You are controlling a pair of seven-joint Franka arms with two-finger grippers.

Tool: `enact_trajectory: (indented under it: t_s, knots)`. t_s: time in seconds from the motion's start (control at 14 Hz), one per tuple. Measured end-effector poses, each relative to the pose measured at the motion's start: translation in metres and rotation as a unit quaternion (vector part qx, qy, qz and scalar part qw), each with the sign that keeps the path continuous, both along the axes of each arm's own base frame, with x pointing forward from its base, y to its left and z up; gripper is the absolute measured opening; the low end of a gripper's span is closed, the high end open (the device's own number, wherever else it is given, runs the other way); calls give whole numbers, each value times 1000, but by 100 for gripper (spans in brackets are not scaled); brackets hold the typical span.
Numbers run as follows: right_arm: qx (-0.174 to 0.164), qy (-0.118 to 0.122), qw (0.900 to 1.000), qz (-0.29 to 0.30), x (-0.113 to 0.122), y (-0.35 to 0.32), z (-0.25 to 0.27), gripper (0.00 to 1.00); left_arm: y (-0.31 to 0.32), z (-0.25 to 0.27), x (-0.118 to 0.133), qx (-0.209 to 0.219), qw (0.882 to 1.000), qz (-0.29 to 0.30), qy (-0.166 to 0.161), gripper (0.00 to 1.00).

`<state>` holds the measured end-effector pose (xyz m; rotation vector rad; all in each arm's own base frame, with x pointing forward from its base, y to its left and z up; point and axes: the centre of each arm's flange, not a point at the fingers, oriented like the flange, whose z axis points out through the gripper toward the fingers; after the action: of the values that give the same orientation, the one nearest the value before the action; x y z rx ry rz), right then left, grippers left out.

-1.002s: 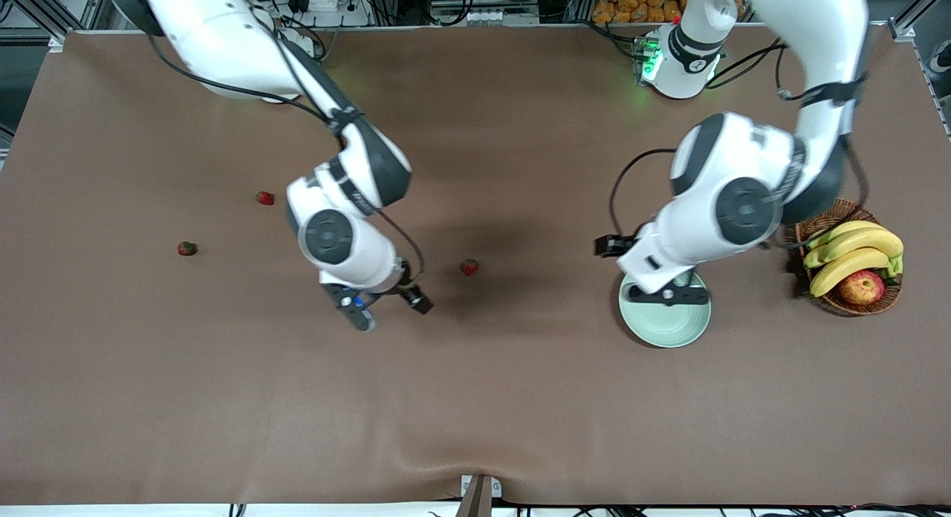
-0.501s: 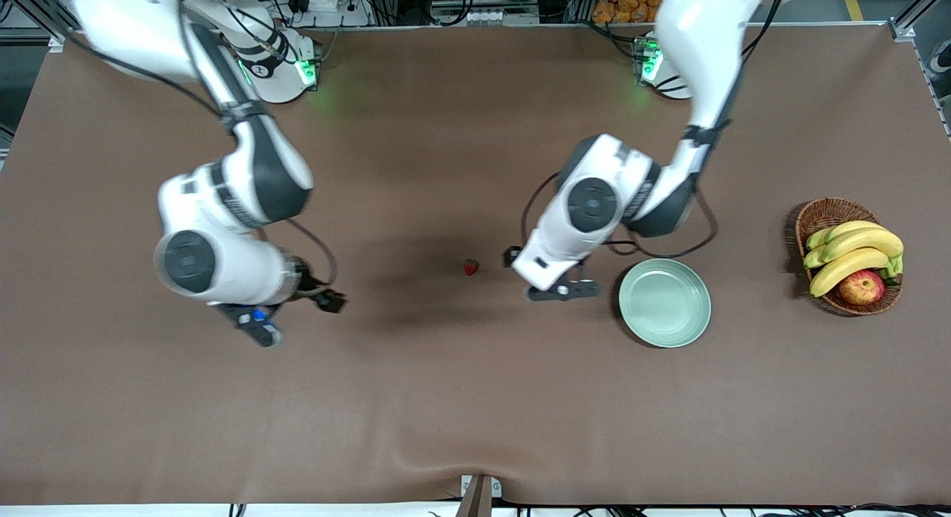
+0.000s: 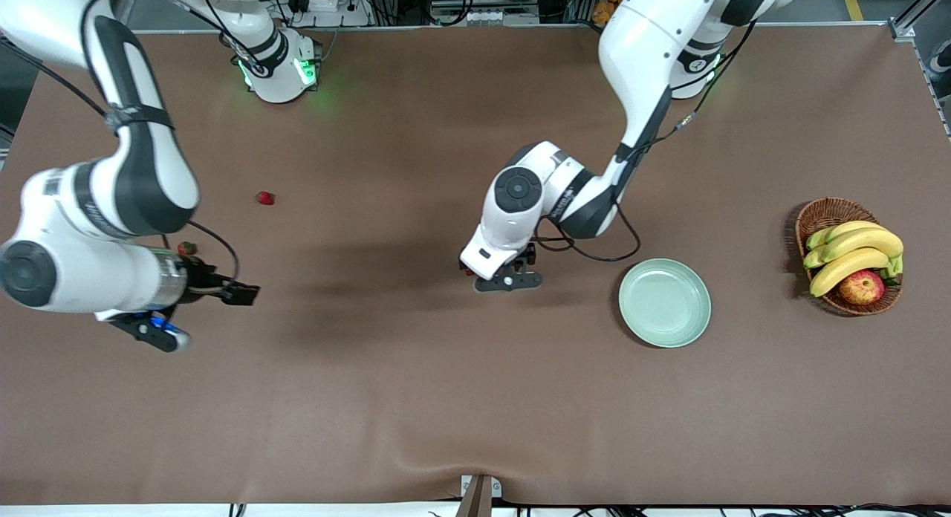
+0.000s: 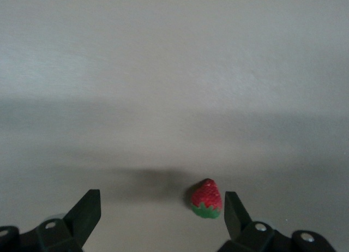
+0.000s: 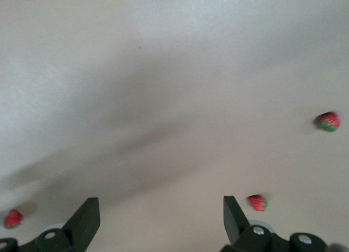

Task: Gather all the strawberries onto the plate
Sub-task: 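Grasp the strawberry with the left gripper while the right gripper reaches another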

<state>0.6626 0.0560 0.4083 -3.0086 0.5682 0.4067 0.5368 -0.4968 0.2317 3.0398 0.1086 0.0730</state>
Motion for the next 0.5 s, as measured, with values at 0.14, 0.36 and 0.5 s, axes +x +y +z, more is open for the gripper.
enact_trajectory:
  t_s: [0.14, 0.36, 0.5]
  knots:
    - [11, -2, 999, 36, -11, -37, 5, 100, -15, -13, -5, 4, 1000, -15, -11, 100]
    - [10, -11, 998, 69, -30, -84, -2, 100, -30, -31, -14, 26, 999, -31, -25, 100]
    - [0, -25, 996, 91, -45, -101, -16, 100, -38, -40, -22, 37, 998, -41, -30, 100]
